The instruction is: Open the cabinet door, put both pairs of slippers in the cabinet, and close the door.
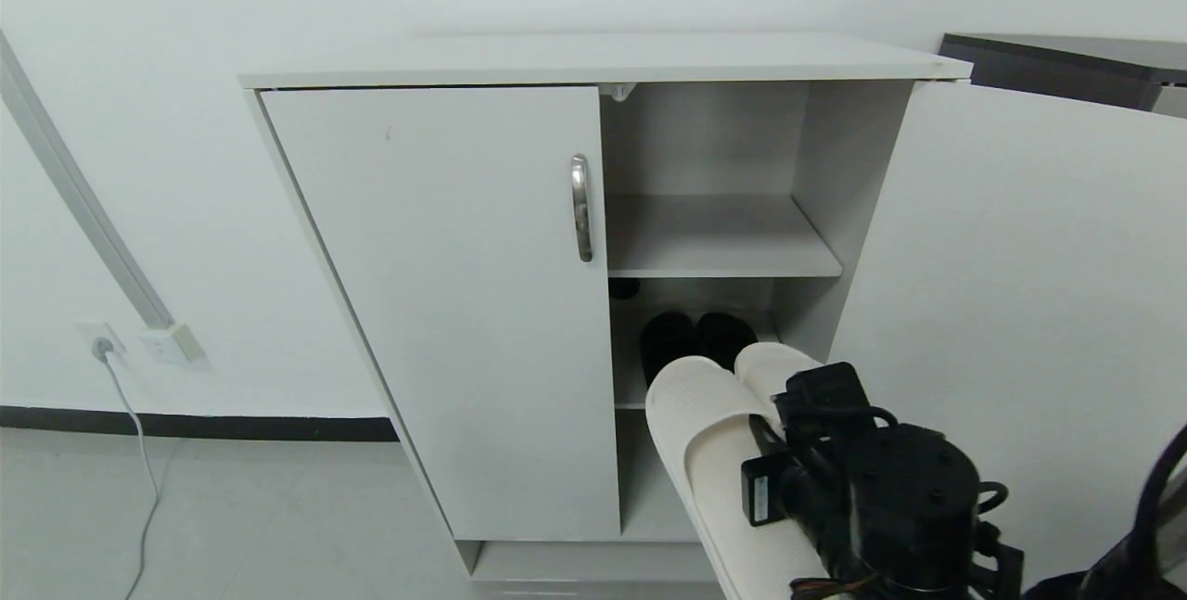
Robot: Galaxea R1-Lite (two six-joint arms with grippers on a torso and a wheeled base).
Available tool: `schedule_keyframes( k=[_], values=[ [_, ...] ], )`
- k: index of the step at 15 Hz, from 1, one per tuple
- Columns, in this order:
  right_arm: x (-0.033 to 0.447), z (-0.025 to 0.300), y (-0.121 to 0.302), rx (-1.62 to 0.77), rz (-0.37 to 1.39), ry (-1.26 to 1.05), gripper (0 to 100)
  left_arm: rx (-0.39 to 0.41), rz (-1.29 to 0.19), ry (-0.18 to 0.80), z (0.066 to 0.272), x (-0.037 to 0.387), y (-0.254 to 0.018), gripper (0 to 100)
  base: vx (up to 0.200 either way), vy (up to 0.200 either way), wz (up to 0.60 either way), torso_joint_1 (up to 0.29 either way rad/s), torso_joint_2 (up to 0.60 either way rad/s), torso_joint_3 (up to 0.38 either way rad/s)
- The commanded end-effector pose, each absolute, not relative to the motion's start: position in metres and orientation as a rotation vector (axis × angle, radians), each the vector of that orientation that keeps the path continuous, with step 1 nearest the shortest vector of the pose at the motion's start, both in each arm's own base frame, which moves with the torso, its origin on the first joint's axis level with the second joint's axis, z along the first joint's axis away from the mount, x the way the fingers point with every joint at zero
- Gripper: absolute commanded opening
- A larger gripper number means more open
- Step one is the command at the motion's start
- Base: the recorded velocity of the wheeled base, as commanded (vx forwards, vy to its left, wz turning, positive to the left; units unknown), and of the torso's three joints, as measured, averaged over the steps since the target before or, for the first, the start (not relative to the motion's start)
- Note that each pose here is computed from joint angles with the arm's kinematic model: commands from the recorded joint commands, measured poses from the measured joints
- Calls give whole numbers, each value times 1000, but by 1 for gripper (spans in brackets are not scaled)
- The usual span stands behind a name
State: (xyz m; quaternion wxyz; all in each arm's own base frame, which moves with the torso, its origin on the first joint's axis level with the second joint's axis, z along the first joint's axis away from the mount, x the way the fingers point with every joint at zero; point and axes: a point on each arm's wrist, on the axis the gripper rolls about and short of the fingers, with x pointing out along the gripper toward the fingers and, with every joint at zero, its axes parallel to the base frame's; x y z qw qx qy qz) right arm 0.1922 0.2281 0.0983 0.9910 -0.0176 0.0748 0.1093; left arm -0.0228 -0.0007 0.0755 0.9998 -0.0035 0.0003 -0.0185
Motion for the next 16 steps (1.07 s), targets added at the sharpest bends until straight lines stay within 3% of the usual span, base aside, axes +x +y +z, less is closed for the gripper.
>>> schedule_keyframes(
  k=[1, 8, 11, 16],
  values=[
    [206, 77, 246, -76, 180, 184, 0, -8, -37, 2, 76, -23, -1, 0, 0, 0, 0, 0, 0, 0],
    [207, 108, 265, -65, 82, 335, 0, -8, -37, 2, 76, -23, -1, 0, 0, 0, 0, 0, 0, 0],
    [206, 168, 264, -8, 21, 355, 0, -8, -37, 0, 75, -23, -1, 0, 0, 0, 0, 0, 0, 0],
    [202, 217, 258, 7, 39, 243, 0, -8, -38, 2, 76, -23, -1, 0, 0, 0, 0, 0, 0, 0]
  ],
)
